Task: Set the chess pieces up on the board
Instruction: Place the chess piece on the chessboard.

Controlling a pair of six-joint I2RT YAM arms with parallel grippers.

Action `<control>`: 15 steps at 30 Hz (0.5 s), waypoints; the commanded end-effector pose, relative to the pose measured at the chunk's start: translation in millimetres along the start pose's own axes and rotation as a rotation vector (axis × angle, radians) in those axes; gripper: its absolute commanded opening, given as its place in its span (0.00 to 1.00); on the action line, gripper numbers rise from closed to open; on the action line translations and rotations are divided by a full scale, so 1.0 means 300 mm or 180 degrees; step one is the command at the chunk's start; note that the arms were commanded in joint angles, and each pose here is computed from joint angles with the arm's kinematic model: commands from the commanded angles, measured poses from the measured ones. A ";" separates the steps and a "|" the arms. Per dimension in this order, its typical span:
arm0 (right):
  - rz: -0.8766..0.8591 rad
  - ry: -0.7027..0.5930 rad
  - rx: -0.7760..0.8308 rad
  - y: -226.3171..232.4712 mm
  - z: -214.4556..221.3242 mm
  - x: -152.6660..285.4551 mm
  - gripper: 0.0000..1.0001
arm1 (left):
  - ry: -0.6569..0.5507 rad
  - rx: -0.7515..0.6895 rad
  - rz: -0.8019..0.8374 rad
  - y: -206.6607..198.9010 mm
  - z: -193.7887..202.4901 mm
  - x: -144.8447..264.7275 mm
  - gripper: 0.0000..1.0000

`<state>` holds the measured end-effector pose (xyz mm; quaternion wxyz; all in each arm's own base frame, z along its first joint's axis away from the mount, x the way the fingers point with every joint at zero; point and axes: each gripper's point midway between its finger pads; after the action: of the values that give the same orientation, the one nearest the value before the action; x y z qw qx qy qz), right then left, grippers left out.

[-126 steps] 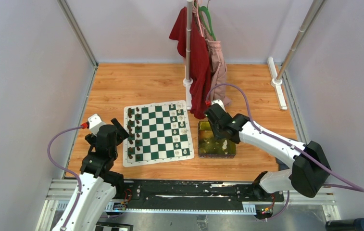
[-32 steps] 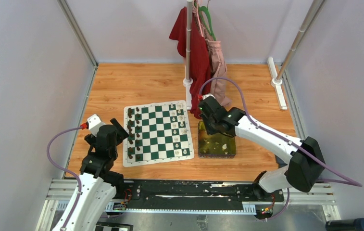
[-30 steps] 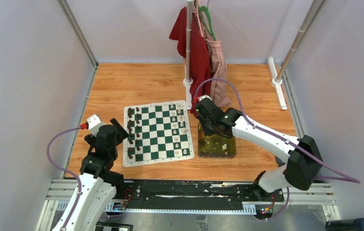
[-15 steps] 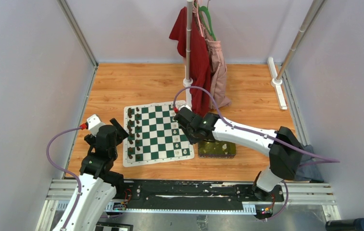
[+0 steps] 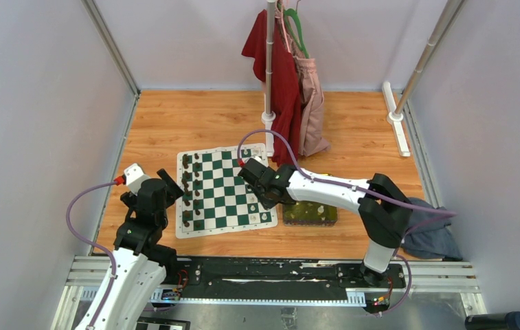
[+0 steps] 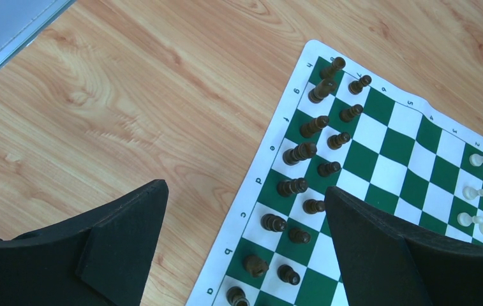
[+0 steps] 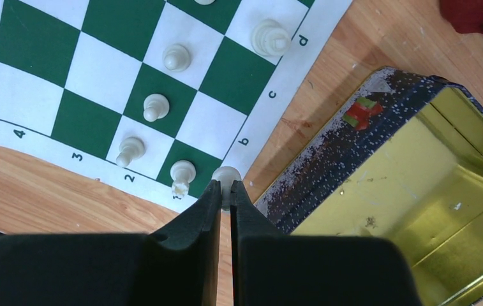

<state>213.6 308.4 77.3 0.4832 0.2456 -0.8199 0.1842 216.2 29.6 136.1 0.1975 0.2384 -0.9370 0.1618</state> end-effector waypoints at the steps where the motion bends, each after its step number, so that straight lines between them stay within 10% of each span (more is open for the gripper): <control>1: -0.0060 -0.0029 0.0093 0.039 -0.033 -0.021 0.00 | 0.0009 -0.0027 -0.0068 0.017 0.018 -0.004 1.00; 15: -0.0091 0.0062 0.0171 0.063 -0.026 -0.092 0.00 | 0.0019 -0.0043 -0.0070 0.016 0.019 -0.005 1.00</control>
<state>220.7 324.0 56.1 0.4888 0.2547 -0.8109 0.1967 216.2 29.6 136.1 0.1976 0.2384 -0.9370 0.1617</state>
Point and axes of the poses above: each gripper's point midway between its finger pads, its own x axis back along the fingers, its own y axis along the line the jaws close on, z = x × y, and after that the axes turned 2 degrees about -x, right-handed
